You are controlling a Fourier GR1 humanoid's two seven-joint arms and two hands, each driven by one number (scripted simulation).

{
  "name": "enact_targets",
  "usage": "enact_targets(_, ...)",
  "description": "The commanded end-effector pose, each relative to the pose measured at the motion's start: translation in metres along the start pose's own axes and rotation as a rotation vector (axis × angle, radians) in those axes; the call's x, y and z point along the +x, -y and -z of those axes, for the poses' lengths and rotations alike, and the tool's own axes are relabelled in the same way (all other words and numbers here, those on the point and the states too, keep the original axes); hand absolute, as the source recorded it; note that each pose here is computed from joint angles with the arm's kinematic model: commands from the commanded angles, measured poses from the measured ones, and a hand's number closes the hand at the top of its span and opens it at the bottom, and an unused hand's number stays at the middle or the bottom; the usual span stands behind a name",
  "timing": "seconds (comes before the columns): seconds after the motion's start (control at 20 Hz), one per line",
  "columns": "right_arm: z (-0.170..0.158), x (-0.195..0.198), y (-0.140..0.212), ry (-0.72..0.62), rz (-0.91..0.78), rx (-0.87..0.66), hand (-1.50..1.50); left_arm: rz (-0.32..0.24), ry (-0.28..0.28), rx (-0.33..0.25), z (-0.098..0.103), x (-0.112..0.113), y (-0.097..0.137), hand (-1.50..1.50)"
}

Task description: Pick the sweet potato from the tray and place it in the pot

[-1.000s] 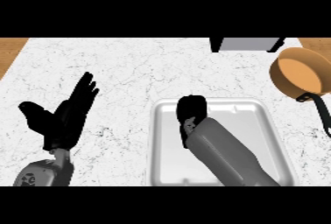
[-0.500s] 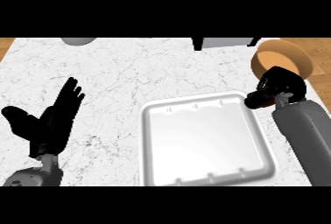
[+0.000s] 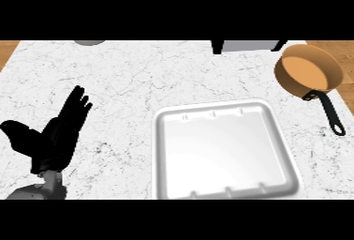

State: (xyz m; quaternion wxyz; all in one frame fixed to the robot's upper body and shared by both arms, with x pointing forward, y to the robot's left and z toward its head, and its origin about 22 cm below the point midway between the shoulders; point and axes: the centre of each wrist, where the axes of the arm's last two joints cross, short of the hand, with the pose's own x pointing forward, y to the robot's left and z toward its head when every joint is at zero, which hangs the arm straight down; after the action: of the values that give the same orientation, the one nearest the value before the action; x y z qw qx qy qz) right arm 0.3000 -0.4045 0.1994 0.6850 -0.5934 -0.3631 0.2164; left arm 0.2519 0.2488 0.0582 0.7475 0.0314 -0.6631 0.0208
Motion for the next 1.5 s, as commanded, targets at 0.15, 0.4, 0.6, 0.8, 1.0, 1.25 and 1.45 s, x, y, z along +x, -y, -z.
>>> enact_targets(0.15, -0.035, -0.024, 0.106, 0.162, 0.055, -0.255, 1.50, -0.010, 0.017, -0.020, -0.001, 0.016, 0.005, 0.00)
enact_targets(0.4, -0.052, -0.013, 0.140, 0.251, 0.159, -0.324, 1.50, 0.014, 0.014, -0.058, 0.006, 0.005, 0.010, 0.00)
enact_targets(0.6, -0.037, -0.007, 0.162, 0.269, 0.235, -0.306, 1.50, -0.003, 0.023, -0.074, 0.022, 0.018, 0.028, 0.00)
enact_targets(0.8, -0.016, 0.021, 0.170, 0.217, 0.243, -0.294, 1.50, 0.019, 0.030, -0.088, 0.015, 0.014, 0.034, 0.00)
enact_targets(1.0, 0.007, 0.029, 0.171, 0.158, 0.277, -0.248, 1.50, 0.019, 0.023, -0.117, 0.005, 0.008, 0.026, 0.00)
enact_targets(1.25, 0.035, 0.044, 0.144, 0.132, 0.238, -0.219, 1.50, 0.017, 0.019, -0.097, 0.011, 0.008, 0.022, 0.00)
enact_targets(1.45, 0.059, 0.054, 0.113, 0.130, 0.238, -0.175, 1.50, 0.003, 0.028, -0.105, 0.013, 0.007, 0.035, 0.00)
